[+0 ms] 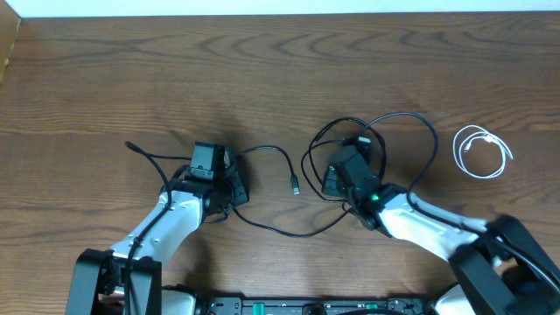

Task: Untangle cables

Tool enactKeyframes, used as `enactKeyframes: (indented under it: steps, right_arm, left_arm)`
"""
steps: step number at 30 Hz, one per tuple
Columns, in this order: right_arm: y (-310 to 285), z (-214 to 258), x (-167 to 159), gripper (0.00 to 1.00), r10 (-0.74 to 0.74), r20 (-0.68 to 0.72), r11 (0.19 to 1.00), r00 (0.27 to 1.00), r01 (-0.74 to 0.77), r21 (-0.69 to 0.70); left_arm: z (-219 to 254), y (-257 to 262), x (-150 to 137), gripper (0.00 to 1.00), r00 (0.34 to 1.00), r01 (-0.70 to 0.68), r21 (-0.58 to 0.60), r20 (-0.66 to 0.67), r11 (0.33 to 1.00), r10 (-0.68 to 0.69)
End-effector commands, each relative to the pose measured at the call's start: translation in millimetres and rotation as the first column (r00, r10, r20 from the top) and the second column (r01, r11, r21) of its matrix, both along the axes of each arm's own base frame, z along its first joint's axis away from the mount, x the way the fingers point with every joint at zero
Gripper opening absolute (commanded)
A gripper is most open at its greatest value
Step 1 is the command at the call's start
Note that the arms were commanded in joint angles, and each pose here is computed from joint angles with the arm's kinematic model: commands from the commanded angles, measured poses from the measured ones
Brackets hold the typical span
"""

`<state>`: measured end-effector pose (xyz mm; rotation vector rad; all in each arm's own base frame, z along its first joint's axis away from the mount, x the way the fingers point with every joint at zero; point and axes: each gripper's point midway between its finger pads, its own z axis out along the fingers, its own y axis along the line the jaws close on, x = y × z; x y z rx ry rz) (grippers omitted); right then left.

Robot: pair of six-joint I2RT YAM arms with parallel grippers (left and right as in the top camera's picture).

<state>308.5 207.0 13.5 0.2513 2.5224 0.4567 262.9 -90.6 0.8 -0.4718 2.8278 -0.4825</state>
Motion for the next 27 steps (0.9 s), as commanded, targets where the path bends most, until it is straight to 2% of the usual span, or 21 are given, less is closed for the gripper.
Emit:
enactKeyframes:
  steps: [1,15,16,20,23,24,27]
  right_arm:
    - [7,-21,-11,0.18,0.038,-0.063,0.999,0.997,-0.038,0.009]
    - [9,-24,-11,0.13,0.043,-0.067,0.999,0.997,-0.042,0.016]
    - [9,-24,-11,0.1,0.037,-0.069,0.999,0.997,-0.035,0.021]
    - [15,-24,-15,0.01,-0.048,-0.11,0.994,0.993,0.058,0.088]
    - [26,-23,-17,0.01,-0.024,-0.094,0.994,0.995,0.034,0.101]
    - [29,-23,-18,0.01,-0.016,-0.093,0.994,0.996,0.026,0.107]
    - [41,-25,-23,0.01,-0.007,-0.096,0.991,0.995,0.02,0.135]
  left_arm:
    - [-28,18,-27,0.37,0.995,-0.022,0.086,-0.092,0.996,0.03]
    - [-29,18,-27,0.37,0.996,-0.021,0.086,-0.09,0.996,0.029]
    - [-29,18,-27,0.36,0.996,-0.021,0.086,-0.09,0.996,0.029]
    - [-28,19,-25,0.28,0.996,-0.025,0.095,-0.079,0.995,0.033]
    - [-28,19,-22,0.19,0.997,-0.026,0.093,-0.068,0.995,0.032]
    - [-28,19,-21,0.1,0.997,-0.026,0.093,-0.065,0.995,0.032]
    - [-27,19,-19,0.08,0.998,-0.028,0.097,-0.056,0.995,0.033]
